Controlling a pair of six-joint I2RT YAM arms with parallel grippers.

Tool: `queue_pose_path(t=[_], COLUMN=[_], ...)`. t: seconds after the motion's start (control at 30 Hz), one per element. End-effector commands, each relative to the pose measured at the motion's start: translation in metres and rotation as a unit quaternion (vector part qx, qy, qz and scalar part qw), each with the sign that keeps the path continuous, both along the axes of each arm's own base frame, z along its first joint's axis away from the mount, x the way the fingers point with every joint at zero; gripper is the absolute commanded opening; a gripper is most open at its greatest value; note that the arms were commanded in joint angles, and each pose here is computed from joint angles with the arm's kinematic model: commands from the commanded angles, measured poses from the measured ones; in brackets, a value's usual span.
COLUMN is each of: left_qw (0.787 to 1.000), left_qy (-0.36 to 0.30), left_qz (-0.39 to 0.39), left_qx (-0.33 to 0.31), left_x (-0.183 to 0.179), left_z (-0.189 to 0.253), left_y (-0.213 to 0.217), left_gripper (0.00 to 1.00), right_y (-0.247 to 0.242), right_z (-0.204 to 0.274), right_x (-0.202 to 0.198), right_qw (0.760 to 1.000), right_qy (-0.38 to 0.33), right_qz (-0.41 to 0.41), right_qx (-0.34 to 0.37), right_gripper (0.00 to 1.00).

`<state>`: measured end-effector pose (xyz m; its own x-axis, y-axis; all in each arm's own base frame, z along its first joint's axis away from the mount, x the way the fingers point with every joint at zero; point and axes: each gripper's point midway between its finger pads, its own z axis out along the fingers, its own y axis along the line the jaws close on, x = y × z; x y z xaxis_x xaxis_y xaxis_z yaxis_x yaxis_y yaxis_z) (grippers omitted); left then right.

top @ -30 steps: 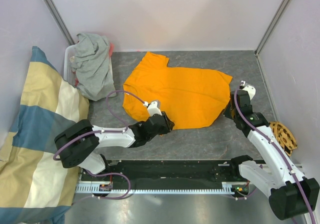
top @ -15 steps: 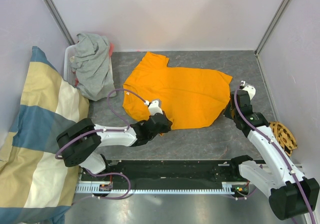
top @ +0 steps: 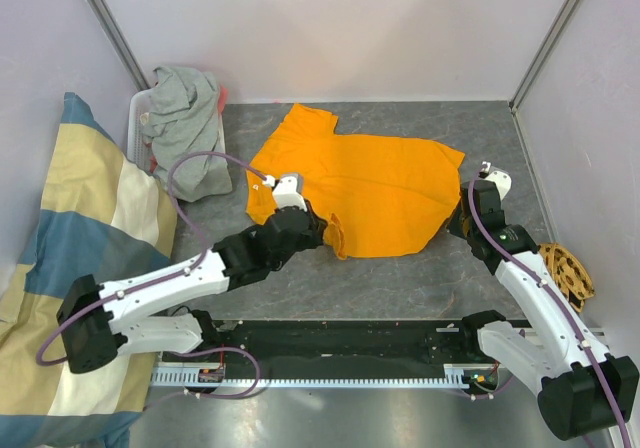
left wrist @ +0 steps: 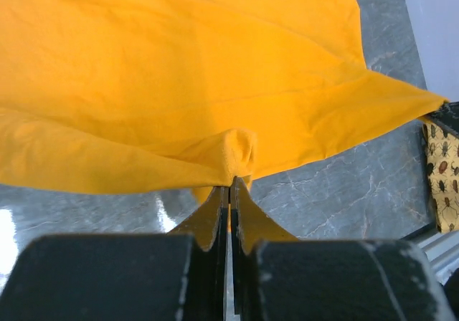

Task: Fold and stack the t-shirts
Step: Flatten the tshirt out

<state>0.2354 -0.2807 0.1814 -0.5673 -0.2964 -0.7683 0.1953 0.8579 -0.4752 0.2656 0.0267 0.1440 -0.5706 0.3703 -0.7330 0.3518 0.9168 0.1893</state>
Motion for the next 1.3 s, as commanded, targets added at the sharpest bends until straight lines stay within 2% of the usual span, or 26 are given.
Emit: queue_pose_path(t=[0.0,0.23,0.43,0.73,0.97,1.27], left_qw=[0.998,0.996,0.994,0.991,0.982,0.968], left_qy=[-0.02,-0.049,-0.081,-0.122,-0.177,-0.243], left_qz=[0.008,0.056,0.067,0.058,0.06,0.056], left_qx=[0.059,0.052,0.037,0.023,0.027,0.041], left_x=[0.001,0.015,0.021,0.026,0.034,0.049], left_z=[0.021,0.062,0.103,0.148,0.203,0.271], left_y=[0.031,0.08,0.112,0.121,0.13,0.127], left_gripper=[0.02,0.02,0.02,0.02,0.02,0.02], right_y=[-0.008,-0.023,-0.023,-0.029,-0.032,-0.026], right_z=[0.01,0.031,0.039,0.07,0.095,0.161], right_x=[0.004,0.002,0.006,0.011,0.013,0.027], right_qw=[1.0,0.998,0.997,0.995,0.993,0.986], right_qy=[-0.013,-0.023,-0.029,-0.057,-0.084,-0.154], right_qz=[-0.016,-0.048,-0.054,-0.067,-0.064,-0.036], right_qx=[-0.017,-0.044,-0.042,-0.049,-0.059,-0.059], right_gripper=[0.0,0.0,0.0,0.0,0.01,0.0])
